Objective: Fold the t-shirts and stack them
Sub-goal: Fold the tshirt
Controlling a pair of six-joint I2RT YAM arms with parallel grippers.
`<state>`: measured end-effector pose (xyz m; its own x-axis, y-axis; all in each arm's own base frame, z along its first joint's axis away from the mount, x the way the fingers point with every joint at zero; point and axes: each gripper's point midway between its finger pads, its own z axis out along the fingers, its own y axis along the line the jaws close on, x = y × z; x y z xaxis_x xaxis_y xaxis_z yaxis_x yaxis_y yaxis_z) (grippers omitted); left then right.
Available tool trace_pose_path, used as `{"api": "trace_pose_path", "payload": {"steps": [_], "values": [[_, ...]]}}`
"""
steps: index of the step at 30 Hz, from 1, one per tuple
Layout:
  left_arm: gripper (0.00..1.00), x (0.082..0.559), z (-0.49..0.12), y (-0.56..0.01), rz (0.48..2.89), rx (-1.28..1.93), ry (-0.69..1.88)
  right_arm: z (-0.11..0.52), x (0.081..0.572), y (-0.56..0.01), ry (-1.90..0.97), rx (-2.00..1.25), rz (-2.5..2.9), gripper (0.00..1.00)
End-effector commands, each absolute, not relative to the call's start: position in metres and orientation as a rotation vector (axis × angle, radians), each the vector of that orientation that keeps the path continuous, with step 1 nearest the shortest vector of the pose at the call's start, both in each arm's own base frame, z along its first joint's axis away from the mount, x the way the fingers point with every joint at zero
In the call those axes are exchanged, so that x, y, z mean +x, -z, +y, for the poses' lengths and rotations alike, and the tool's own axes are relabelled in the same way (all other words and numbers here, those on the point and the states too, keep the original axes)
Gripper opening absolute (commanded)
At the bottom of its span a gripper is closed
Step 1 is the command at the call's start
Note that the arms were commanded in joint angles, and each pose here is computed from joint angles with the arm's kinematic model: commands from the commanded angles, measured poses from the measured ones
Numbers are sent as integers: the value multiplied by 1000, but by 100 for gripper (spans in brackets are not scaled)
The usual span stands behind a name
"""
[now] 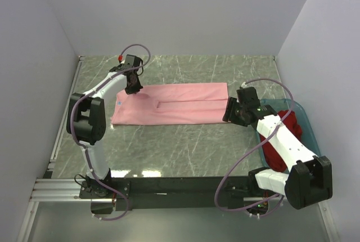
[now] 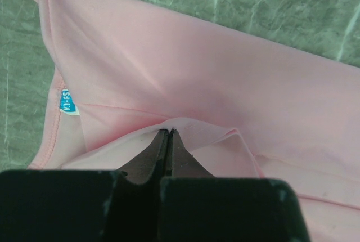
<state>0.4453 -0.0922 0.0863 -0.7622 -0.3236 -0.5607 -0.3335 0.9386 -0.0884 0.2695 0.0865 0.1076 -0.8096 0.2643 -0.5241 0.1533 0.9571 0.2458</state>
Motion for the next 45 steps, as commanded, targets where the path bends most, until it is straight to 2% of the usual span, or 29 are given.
{"api": "trace_pose_path", "payload": {"steps": [1,9,14,27,30,31,33,34,38,41,45], "values": [[1,462,-91,-99,2442,-456,-49,90,275,-106,-271,279,2506,64],[1,468,-90,-89,2438,-497,-59,91,281,-102,-277,294,2499,64],[9,473,-90,-86,2434,-516,-55,93,285,-98,-283,313,2501,64],[13,484,-81,-82,2429,-561,-36,94,305,-95,-463,460,2458,61],[21,482,-76,-83,2425,-579,-36,94,314,-97,-476,471,2450,60],[31,479,-74,-84,2424,-584,-39,95,316,-98,-480,472,2449,60],[42,477,-70,-86,2416,-592,-48,95,323,-100,-482,473,2443,60],[53,474,-69,-84,2422,-596,-53,95,324,-99,-481,476,2446,60],[69,466,-57,-107,2391,-645,-32,98,335,-103,-492,465,2436,59],[75,450,-46,-128,2358,-691,-22,94,343,-102,-455,460,2435,57],[72,416,-34,-134,2338,-756,3,84,356,-98,-354,440,2452,57]]}}
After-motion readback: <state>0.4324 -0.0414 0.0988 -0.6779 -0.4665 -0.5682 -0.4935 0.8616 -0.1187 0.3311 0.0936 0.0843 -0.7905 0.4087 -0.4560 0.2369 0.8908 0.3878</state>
